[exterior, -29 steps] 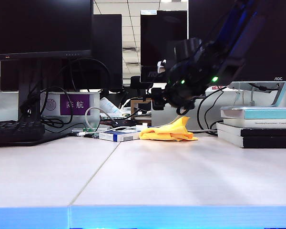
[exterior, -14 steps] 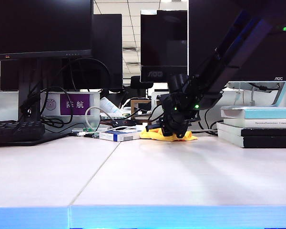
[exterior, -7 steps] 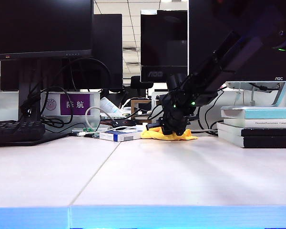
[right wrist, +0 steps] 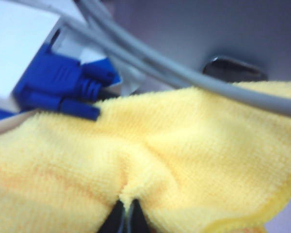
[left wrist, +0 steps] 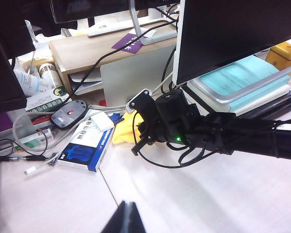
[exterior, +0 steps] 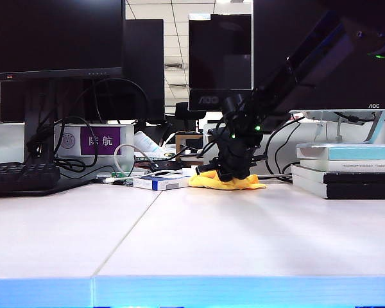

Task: Wipe the table from front to back using the rag.

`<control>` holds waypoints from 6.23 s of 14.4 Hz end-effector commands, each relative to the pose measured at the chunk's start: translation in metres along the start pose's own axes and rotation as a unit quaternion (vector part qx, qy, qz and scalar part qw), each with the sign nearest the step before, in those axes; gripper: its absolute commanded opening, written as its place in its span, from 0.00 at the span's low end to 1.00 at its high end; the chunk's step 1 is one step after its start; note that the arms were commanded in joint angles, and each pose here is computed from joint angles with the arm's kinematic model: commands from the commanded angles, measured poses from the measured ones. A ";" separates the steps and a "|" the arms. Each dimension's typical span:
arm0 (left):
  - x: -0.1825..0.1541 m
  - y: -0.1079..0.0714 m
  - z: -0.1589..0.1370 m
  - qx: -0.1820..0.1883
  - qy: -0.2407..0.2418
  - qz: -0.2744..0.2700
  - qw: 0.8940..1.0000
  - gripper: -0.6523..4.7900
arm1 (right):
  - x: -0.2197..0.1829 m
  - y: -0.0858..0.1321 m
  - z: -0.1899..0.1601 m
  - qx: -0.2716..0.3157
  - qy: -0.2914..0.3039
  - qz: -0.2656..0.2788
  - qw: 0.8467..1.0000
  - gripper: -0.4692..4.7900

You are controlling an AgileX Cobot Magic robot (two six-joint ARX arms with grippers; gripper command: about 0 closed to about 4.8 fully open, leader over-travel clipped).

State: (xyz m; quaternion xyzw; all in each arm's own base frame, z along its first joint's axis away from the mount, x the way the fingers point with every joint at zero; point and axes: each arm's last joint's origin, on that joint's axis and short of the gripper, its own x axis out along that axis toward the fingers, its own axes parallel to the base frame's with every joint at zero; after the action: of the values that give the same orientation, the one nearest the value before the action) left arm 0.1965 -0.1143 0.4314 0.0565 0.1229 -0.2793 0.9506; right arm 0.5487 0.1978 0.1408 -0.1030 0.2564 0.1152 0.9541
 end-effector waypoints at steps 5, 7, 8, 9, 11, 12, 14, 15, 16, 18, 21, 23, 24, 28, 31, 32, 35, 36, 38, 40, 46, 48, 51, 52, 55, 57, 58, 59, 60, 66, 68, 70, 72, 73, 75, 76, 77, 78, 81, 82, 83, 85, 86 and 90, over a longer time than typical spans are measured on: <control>-0.002 0.000 0.004 0.001 -0.015 -0.003 1.000 0.11 | -0.015 0.008 -0.010 -0.019 0.113 0.020 0.993 0.08; -0.002 0.000 0.005 0.001 -0.020 -0.003 1.000 0.11 | -0.019 0.015 -0.009 -0.024 0.123 0.030 0.992 0.08; -0.002 0.000 0.005 0.001 -0.020 -0.005 1.000 0.11 | -0.022 0.019 -0.008 -0.027 0.130 0.035 0.991 0.08; -0.002 -0.001 0.005 0.001 -0.022 -0.013 1.000 0.11 | -0.028 0.025 -0.006 -0.020 0.143 0.041 0.989 0.08; -0.002 -0.001 0.005 0.001 -0.022 -0.015 1.000 0.11 | -0.035 0.031 -0.007 -0.014 0.173 0.048 0.984 0.08; -0.002 -0.001 0.005 0.001 -0.022 -0.015 1.000 0.11 | -0.040 0.031 -0.009 -0.018 0.195 0.049 0.979 0.08; -0.002 -0.001 0.005 0.002 -0.022 -0.015 1.000 0.11 | -0.046 0.030 -0.008 -0.021 0.215 0.052 0.975 0.08; -0.002 -0.001 0.005 0.002 -0.022 -0.015 1.000 0.11 | -0.055 0.029 -0.004 -0.020 0.232 0.066 0.970 0.08; -0.002 -0.001 0.005 0.002 -0.021 -0.015 1.000 0.11 | -0.061 0.028 -0.004 -0.013 0.251 0.079 0.965 0.08; -0.002 -0.001 0.005 0.002 -0.021 -0.015 1.000 0.11 | -0.069 0.028 -0.008 -0.008 0.294 0.089 0.952 0.08; -0.002 -0.001 0.005 0.002 -0.022 -0.015 1.000 0.11 | -0.079 0.027 -0.017 -0.014 0.357 0.091 0.929 0.08; -0.002 -0.001 0.005 0.002 -0.021 -0.015 1.000 0.11 | -0.084 0.027 -0.020 -0.014 0.383 0.099 0.918 0.08; -0.002 -0.001 0.005 0.002 -0.021 -0.015 1.000 0.11 | -0.090 0.026 -0.016 -0.014 0.390 0.099 0.915 0.08; -0.002 -0.001 0.004 0.002 -0.018 -0.015 1.000 0.11 | -0.105 0.024 -0.009 -0.011 0.407 0.113 0.906 0.08; -0.002 -0.001 0.004 0.001 -0.017 -0.016 1.000 0.11 | -0.113 0.023 -0.013 -0.008 0.443 0.125 0.888 0.08; -0.002 -0.001 0.004 0.001 -0.017 -0.016 1.000 0.11 | -0.114 0.024 -0.013 -0.008 0.444 0.126 0.887 0.08; -0.002 -0.001 0.004 0.001 -0.018 -0.015 1.000 0.11 | -0.120 0.034 -0.015 -0.022 0.463 0.134 0.876 0.08; -0.002 -0.001 0.004 0.002 -0.018 -0.015 1.000 0.11 | -0.122 0.040 -0.016 -0.029 0.469 0.136 0.872 0.08; -0.002 -0.001 0.004 0.002 -0.018 -0.015 1.000 0.11 | -0.127 0.048 -0.017 -0.038 0.483 0.140 0.863 0.08; -0.002 -0.001 0.004 0.002 -0.018 -0.016 1.000 0.11 | -0.130 0.050 -0.017 -0.042 0.491 0.141 0.859 0.08; -0.007 -0.001 0.005 0.002 -0.021 -0.016 1.000 0.11 | -0.162 0.043 -0.019 -0.057 0.507 0.143 0.848 0.08; -0.007 -0.001 0.005 0.002 -0.021 -0.016 1.000 0.11 | -0.169 0.041 -0.031 -0.063 0.522 0.135 0.840 0.08; -0.007 -0.001 0.003 0.001 -0.012 -0.016 1.000 0.11 | -0.182 0.039 -0.049 -0.061 0.506 0.137 0.849 0.08; -0.007 -0.001 0.002 0.001 -0.006 -0.017 1.000 0.11 | -0.185 0.038 -0.053 -0.061 0.502 0.138 0.852 0.08; -0.007 -0.001 0.002 0.001 -0.004 -0.017 1.000 0.11 | -0.204 0.036 -0.080 -0.042 0.501 0.163 0.849 0.08; -0.007 -0.001 0.002 0.001 -0.005 -0.017 1.000 0.11 | -0.212 0.035 -0.084 -0.035 0.498 0.175 0.849 0.08; -0.007 -0.001 0.002 0.001 -0.005 -0.016 1.000 0.11 | -0.215 0.036 -0.085 -0.035 0.497 0.176 0.849 0.08; -0.007 -0.001 0.002 0.001 -0.005 -0.017 1.000 0.11 | -0.221 0.037 -0.085 -0.037 0.496 0.178 0.849 0.08; -0.007 -0.001 0.002 0.001 -0.005 -0.016 1.000 0.11 | -0.230 0.043 -0.088 -0.043 0.489 0.189 0.850 0.08; -0.007 -0.002 0.001 0.000 -0.002 -0.017 1.000 0.11 | -0.268 0.067 -0.127 -0.044 0.485 0.212 0.847 0.08; -0.007 -0.002 0.001 0.001 0.000 -0.017 1.000 0.11 | -0.281 0.074 -0.144 -0.053 0.498 0.217 0.838 0.08; -0.007 -0.002 0.001 0.001 0.000 -0.017 1.000 0.11 | -0.286 0.077 -0.145 -0.060 0.500 0.220 0.836 0.08; -0.007 -0.002 0.001 0.001 0.000 -0.017 1.000 0.11 | -0.295 0.077 -0.141 -0.065 0.500 0.222 0.835 0.08; -0.007 -0.002 0.001 0.001 0.000 -0.017 1.000 0.11 | -0.300 0.076 -0.137 -0.065 0.492 0.224 0.838 0.08; -0.007 -0.002 0.001 0.000 0.000 -0.017 1.000 0.11 | -0.300 0.075 -0.130 -0.067 0.461 0.220 0.857 0.08; -0.007 -0.002 0.001 0.000 0.000 -0.017 1.000 0.11 | -0.297 0.074 -0.129 -0.062 0.449 0.222 0.864 0.08; -0.007 -0.002 0.001 0.000 0.000 -0.017 1.000 0.11 | -0.293 0.075 -0.126 -0.059 0.427 0.213 0.877 0.08; -0.007 -0.002 0.001 0.000 0.000 -0.017 1.000 0.11 | -0.285 0.074 -0.119 -0.060 0.378 0.179 0.906 0.08; -0.007 -0.002 0.001 0.000 0.000 -0.017 1.000 0.11 | -0.281 0.069 -0.116 -0.055 0.362 0.159 0.917 0.08; -0.007 -0.002 0.001 0.000 0.001 -0.017 1.000 0.11 | -0.280 0.068 -0.117 -0.056 0.363 0.157 0.917 0.08; -0.007 -0.002 0.000 0.000 0.002 -0.017 1.000 0.11 | -0.281 0.068 -0.117 -0.056 0.363 0.157 0.917 0.08; -0.007 -0.002 0.000 0.000 0.002 -0.017 1.000 0.11 | -0.281 0.068 -0.116 -0.055 0.363 0.158 0.917 0.19; -0.007 -0.002 0.000 0.000 0.003 -0.017 1.000 0.11 | -0.281 0.068 -0.115 -0.055 0.362 0.159 0.917 0.41; -0.007 -0.002 -0.002 0.000 0.012 -0.018 1.000 0.11 | -0.290 0.069 -0.084 -0.049 0.366 0.176 0.913 0.51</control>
State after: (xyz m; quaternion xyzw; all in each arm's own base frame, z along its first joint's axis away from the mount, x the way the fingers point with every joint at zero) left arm 0.1907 -0.1120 0.4287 0.0596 0.1455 -0.2923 0.9433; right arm 0.2483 0.1930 0.2040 -0.1400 0.5904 0.2433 0.7567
